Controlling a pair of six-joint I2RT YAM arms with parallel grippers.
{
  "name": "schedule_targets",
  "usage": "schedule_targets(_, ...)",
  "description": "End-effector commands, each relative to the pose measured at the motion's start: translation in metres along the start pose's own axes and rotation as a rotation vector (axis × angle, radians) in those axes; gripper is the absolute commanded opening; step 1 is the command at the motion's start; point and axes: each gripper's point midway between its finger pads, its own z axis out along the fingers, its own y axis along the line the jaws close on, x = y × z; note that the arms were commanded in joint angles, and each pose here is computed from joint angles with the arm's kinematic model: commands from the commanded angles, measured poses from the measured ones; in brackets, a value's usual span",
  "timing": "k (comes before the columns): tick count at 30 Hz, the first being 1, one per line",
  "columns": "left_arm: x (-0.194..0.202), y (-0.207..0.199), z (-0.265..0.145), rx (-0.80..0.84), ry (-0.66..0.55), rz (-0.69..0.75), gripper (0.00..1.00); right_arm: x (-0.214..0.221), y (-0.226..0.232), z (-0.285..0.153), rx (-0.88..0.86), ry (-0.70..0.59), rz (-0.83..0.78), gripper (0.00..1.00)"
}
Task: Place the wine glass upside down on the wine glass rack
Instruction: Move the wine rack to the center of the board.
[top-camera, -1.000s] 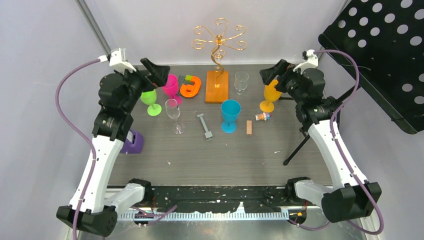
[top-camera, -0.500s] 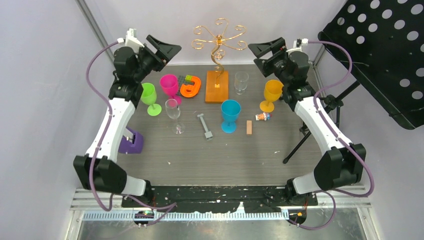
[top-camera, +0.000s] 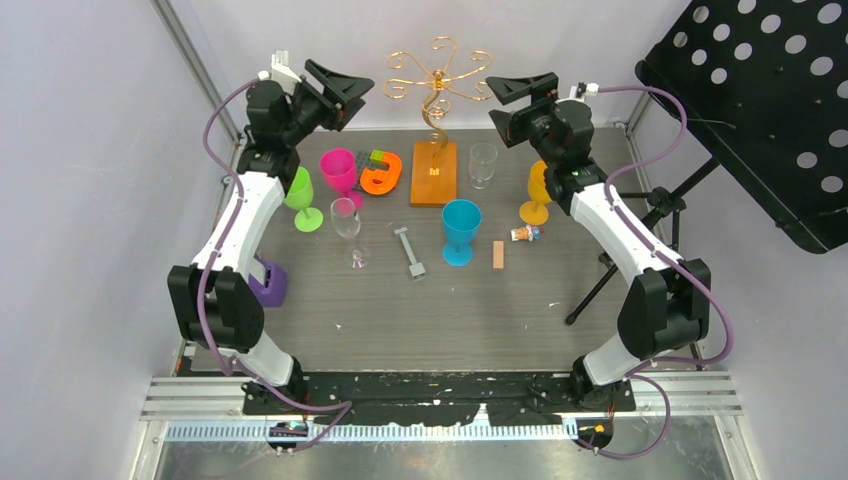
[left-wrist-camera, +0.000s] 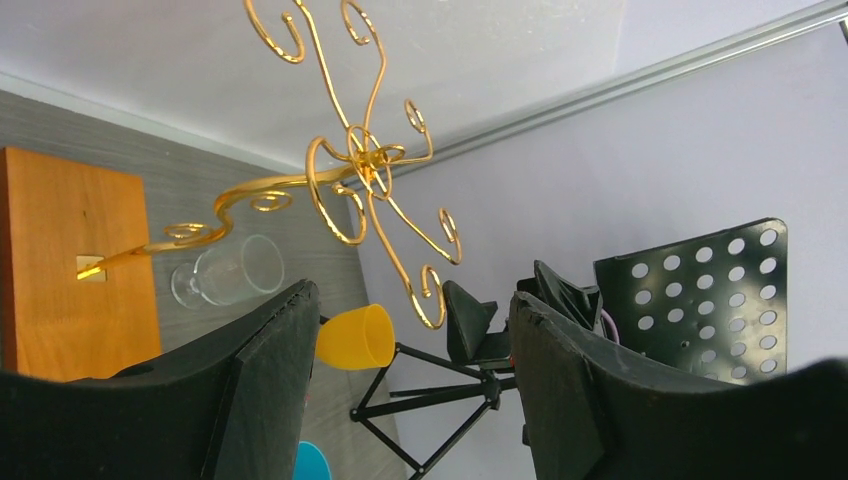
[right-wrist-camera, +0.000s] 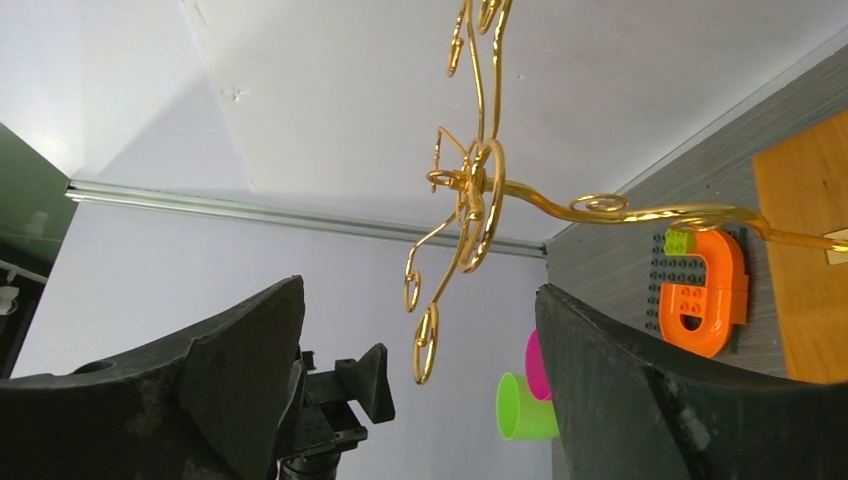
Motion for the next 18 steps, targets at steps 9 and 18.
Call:
schedule_targets(9, -0.014, -0.043, -0.014, 0.138, -0.032, 0.042, 0.68, 0.009, 0.028, 0.009, -0.096, -0.089, 0.084, 0.86)
schedule_targets(18, -0.014, -0.047, -0.019, 0.160, -0.029, 0.050, 0.68, 0.009, 0.043, 0.008, -0.087, -0.146, -0.066, 0.87)
